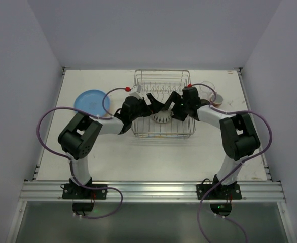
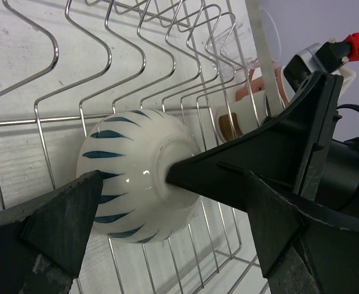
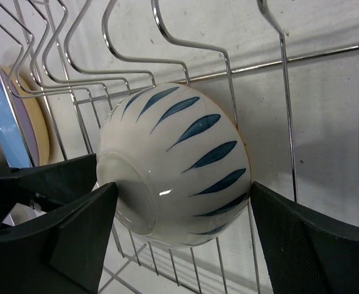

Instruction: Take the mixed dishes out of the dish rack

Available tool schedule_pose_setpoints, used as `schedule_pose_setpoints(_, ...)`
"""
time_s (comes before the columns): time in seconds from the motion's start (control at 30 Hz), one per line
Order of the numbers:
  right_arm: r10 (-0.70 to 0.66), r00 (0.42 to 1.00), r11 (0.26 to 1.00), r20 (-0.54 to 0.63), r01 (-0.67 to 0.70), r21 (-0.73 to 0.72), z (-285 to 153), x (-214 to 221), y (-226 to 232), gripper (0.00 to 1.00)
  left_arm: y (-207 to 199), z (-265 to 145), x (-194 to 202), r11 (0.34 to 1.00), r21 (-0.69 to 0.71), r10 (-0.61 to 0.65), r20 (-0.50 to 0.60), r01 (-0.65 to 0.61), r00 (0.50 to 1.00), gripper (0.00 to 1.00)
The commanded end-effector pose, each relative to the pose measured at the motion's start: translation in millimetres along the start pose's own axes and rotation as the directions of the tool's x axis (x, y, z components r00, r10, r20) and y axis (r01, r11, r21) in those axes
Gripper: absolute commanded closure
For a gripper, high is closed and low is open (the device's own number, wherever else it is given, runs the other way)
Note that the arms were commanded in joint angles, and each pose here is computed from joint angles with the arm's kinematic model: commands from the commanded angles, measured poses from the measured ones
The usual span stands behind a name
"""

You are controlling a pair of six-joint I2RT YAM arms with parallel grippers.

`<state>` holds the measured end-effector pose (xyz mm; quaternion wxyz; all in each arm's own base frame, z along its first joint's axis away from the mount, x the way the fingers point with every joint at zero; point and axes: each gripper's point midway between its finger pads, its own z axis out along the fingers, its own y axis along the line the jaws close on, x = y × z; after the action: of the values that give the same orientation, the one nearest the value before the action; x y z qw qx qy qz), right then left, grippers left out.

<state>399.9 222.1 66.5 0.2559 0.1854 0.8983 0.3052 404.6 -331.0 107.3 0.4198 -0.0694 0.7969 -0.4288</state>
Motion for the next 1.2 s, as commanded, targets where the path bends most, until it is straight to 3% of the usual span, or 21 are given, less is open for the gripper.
schedule_pose_setpoints(0.0,-0.009,0.999,1.0,-0.043,0.009,-0.002,10,7,0,0.1,-1,4,3,0.999,-0.038,0.039,-0.011,-0.039,0.999,0.0)
schedule_pose_setpoints(0.27,0.01,0.997,0.997,-0.073,-0.016,-0.078,11,15,10,0.14,0,5,8,0.996,-0.053,0.064,-0.022,-0.065,0.998,0.0)
schedule_pose_setpoints(0.43,0.012,1.0,0.99,-0.008,-0.013,-0.144,-5,7,24,0.17,-3,6,6,0.996,-0.048,0.073,-0.018,-0.073,0.997,0.0)
schedule_pose_setpoints(0.93,-0.08,0.98,0.986,0.18,0.104,-0.131,-31,-15,23,0.22,-15,-2,-3,0.993,-0.029,0.113,-0.012,-0.113,0.994,0.0)
schedule_pose_setpoints(1.17,-0.11,0.965,0.974,0.24,0.153,-0.169,-43,-18,28,0.32,-39,-17,-17,0.992,0.03,0.123,-0.011,-0.123,0.992,0.0)
